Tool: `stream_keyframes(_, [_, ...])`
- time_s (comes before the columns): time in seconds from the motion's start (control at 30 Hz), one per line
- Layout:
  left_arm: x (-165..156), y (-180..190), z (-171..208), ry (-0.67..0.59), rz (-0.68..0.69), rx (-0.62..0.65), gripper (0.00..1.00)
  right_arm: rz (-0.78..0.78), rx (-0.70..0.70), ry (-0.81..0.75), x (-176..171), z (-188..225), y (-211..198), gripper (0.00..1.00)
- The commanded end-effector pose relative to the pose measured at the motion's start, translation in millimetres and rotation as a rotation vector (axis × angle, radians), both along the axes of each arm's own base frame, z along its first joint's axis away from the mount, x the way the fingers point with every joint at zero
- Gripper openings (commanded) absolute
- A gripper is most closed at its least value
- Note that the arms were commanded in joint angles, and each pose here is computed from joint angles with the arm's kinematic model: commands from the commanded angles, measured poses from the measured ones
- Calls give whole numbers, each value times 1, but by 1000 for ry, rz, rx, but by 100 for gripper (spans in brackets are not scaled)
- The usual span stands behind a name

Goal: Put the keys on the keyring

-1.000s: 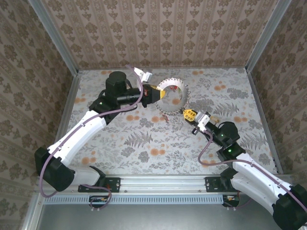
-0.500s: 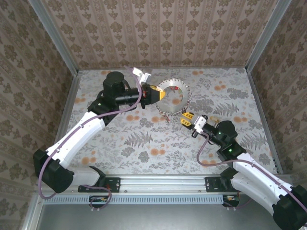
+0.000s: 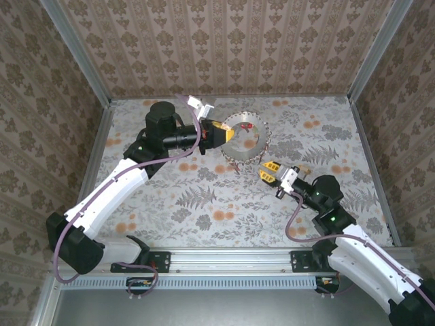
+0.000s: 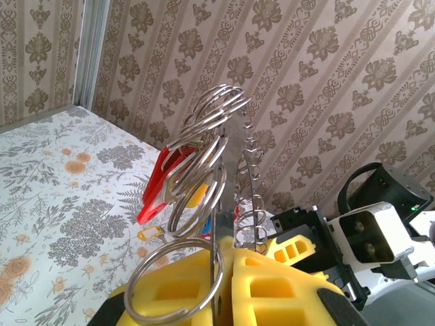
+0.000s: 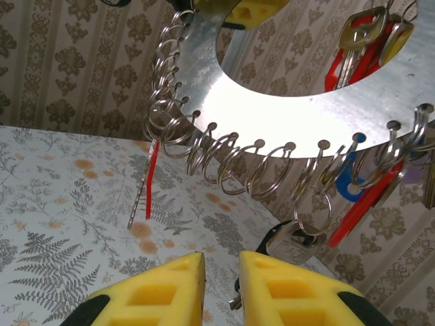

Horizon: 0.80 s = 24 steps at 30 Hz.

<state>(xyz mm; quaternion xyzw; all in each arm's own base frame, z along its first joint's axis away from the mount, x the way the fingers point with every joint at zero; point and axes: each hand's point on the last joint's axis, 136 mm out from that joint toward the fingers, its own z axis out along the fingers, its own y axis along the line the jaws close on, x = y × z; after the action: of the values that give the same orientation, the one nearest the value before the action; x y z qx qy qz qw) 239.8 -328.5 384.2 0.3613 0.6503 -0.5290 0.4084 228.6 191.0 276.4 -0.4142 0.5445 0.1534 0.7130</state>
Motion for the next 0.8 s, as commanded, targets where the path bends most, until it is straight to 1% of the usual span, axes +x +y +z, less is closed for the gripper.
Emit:
stream_keyframes(0.0, [-12, 7, 35, -131, -29, -39, 0, 26, 30, -10, -6, 18, 0, 22])
stream_keyframes(0.2, [-11, 8, 36, -141, -40, -24, 0, 96, 32, -29, -15, 29, 9, 21])
stream_keyframes(0.77, [-7, 6, 36, -134, -52, -13, 0, 145, 12, -117, -10, 45, 31, 21])
